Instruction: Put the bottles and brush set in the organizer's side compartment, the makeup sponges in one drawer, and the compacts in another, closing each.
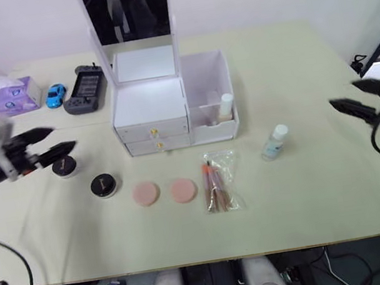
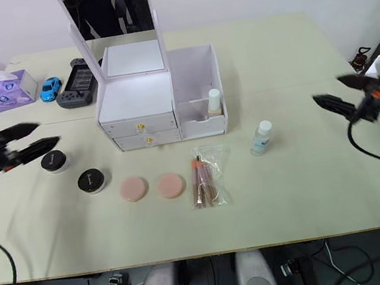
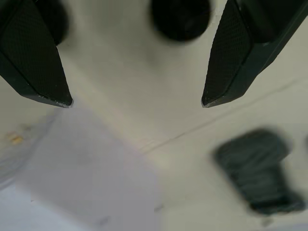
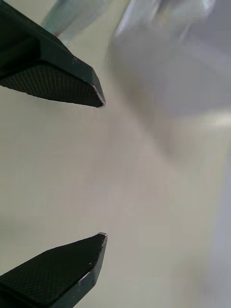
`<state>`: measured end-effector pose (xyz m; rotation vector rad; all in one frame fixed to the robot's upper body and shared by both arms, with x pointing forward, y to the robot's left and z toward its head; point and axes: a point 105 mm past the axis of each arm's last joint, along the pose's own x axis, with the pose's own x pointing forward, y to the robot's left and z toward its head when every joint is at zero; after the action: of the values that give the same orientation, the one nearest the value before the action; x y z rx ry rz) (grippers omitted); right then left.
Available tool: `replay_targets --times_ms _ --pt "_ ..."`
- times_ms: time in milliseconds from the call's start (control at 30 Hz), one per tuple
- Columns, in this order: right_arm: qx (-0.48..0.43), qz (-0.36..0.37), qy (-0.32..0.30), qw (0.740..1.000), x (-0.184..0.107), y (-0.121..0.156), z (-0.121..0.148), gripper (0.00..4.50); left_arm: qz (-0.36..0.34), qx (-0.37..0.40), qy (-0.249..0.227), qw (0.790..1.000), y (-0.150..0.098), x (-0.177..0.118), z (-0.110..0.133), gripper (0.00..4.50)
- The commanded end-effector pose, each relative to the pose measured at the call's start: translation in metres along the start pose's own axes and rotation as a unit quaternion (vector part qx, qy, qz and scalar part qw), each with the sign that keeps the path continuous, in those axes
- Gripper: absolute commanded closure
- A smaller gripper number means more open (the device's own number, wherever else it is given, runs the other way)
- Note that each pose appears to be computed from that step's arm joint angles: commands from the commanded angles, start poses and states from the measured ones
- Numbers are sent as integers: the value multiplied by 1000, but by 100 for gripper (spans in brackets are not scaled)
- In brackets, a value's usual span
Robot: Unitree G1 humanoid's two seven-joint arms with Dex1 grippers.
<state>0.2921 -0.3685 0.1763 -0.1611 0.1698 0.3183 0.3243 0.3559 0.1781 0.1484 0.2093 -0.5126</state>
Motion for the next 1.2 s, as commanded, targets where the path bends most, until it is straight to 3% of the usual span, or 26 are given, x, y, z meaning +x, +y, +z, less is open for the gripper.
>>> replay_targets --times_ms 33,167,300,400,600,700,767,1000,1200 --pt "-36 -23 -31 999 -8 -3 13 9 37 23 -16 999 17 -13 1 0" --pt "-41 -28 -27 998 -8 0 9 9 42 23 -26 999 20 -13 -1 0" --pt "-47 -37 -32 998 -12 -3 18 9 21 27 -66 997 15 -7 18 0" --pt "-54 -15 -34 998 -8 8 33 9 -45 5 -125 991 -6 8 48 0" --pt "-62 103 -41 992 8 66 65 9 -220 27 -138 965 -87 47 81 0" --pt "-80 166 -7 983 9 103 67 9 -320 64 -131 936 -144 64 100 0" --pt "-79 183 0 980 11 119 66 9 -355 79 -119 924 -166 71 101 0" --pt "-82 196 9 977 29 153 53 9 -432 96 -110 890 -222 85 94 0" --pt "-71 146 25 986 44 149 40 9 -438 109 -118 885 -241 90 94 0"
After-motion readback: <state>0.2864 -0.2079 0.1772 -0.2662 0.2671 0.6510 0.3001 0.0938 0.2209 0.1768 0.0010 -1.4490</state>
